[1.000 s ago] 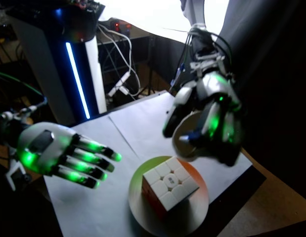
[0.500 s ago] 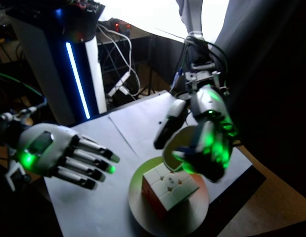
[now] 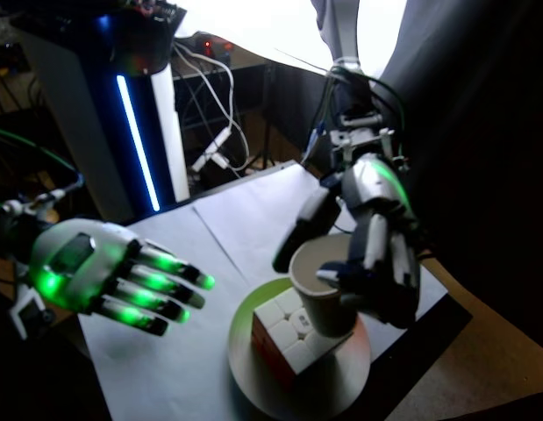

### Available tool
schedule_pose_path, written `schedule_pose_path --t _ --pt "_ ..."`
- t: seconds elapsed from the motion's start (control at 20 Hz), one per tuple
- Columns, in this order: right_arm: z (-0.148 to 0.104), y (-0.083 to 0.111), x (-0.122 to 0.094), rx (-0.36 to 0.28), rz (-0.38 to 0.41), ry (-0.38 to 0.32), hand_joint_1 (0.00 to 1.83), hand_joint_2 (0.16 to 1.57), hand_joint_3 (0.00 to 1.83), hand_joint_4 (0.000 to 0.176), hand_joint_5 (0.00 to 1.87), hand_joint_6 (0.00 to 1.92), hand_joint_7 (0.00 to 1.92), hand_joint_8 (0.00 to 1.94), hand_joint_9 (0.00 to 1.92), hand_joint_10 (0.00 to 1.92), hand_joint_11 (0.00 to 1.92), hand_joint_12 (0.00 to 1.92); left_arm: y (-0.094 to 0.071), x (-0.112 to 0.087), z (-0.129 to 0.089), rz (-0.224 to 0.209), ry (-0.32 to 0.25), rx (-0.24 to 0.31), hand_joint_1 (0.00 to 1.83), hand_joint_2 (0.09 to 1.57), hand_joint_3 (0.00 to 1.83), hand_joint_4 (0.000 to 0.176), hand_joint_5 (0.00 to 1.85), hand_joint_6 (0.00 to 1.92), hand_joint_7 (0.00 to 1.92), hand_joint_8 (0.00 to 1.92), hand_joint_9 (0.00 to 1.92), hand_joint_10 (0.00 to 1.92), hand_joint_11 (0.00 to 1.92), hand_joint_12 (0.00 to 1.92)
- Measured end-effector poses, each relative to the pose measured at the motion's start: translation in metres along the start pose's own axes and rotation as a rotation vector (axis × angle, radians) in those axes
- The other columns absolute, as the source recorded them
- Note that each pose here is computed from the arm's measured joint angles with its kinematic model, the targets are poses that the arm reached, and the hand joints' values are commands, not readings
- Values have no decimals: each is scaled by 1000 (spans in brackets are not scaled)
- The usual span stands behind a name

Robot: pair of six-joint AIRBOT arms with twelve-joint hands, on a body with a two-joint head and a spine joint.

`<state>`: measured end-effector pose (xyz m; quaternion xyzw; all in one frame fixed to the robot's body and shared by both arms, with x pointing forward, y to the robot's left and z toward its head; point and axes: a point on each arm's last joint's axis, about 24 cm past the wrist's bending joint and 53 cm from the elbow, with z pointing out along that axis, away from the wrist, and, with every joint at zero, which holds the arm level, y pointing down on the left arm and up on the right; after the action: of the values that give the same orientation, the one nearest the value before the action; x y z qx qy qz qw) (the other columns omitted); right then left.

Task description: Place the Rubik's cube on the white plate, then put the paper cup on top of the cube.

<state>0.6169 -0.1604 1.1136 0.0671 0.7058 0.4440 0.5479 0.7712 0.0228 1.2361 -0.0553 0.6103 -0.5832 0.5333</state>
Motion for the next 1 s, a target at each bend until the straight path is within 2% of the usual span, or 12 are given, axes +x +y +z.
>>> schedule_pose_path --t 0.1,0.15,0.25,0.3,0.35,0.4,0.45,0.5,0.65,0.85,0.95,1.0 --pt "0 1 0 -4 -3 2 771 1244 0 0 0 943 27 1090 4 1338 0 1697 3 3 -1 -7 4 -2 1330 1018 418 0 217 1897 202 1876 250 1921 472 1921" --pt "0 1 0 -3 -3 2 797 1239 0 0 0 958 58 1026 19 1294 0 1645 4 5 0 -16 5 -4 1265 1242 221 0 222 1838 514 1750 360 1921 602 1921" --pt "0 0 0 -2 -1 -1 774 1241 0 0 0 960 62 1014 17 1323 0 1674 6 8 0 -19 10 -11 1262 1290 124 0 225 1860 530 1732 404 1921 681 1921" --pt "0 0 0 -1 -1 0 789 1233 0 0 0 990 51 1045 11 1376 0 1743 6 8 0 -19 10 -9 1004 1403 70 18 472 1819 413 1838 309 1921 548 1921" --pt "0 0 0 -2 -2 0 792 1236 0 0 0 980 39 1073 1 1397 0 1772 6 7 0 -22 7 -7 1200 1352 63 0 290 1874 484 1784 333 1921 593 1921" --pt "0 0 0 -1 -1 0 789 1233 0 0 0 980 37 1079 0 1399 0 1775 6 7 0 -19 7 -8 1302 1222 5 0 228 1895 200 1835 232 1921 407 1921" --pt "0 0 0 -1 -1 0 765 1241 2 0 0 918 35 1056 2 1357 0 1690 6 7 0 -18 8 -10 1300 1189 0 9 194 1797 81 1685 71 1806 43 1921" --pt "0 0 0 -2 -1 0 743 1242 2 0 0 931 39 1035 0 1330 0 1658 6 6 0 -23 7 -9 1286 1196 0 0 192 1697 107 1553 64 1697 1 1921" --pt "0 0 0 -1 -1 0 763 1245 1 0 0 941 32 1073 14 1352 0 1698 7 7 1 -27 6 -11 1328 1206 0 0 173 1719 73 1701 136 1864 180 1921" --pt "-1 -1 0 1 -2 2 747 1232 0 0 0 946 48 1070 8 1342 0 1686 7 7 1 -34 7 -10 1328 1191 0 0 158 1602 105 1487 48 1699 0 1921" --pt "-1 0 1 1 -1 2 747 1231 0 0 0 962 47 1088 22 1364 0 1716 7 6 1 -34 5 -11 1339 1258 0 46 123 1672 21 1566 1 1771 1 1921" --pt "-1 -1 1 1 -2 2 755 1230 0 0 0 945 60 1012 40 1315 0 1677 8 5 1 -31 3 -13 1366 1267 0 31 102 1674 0 1546 5 1755 116 1921"
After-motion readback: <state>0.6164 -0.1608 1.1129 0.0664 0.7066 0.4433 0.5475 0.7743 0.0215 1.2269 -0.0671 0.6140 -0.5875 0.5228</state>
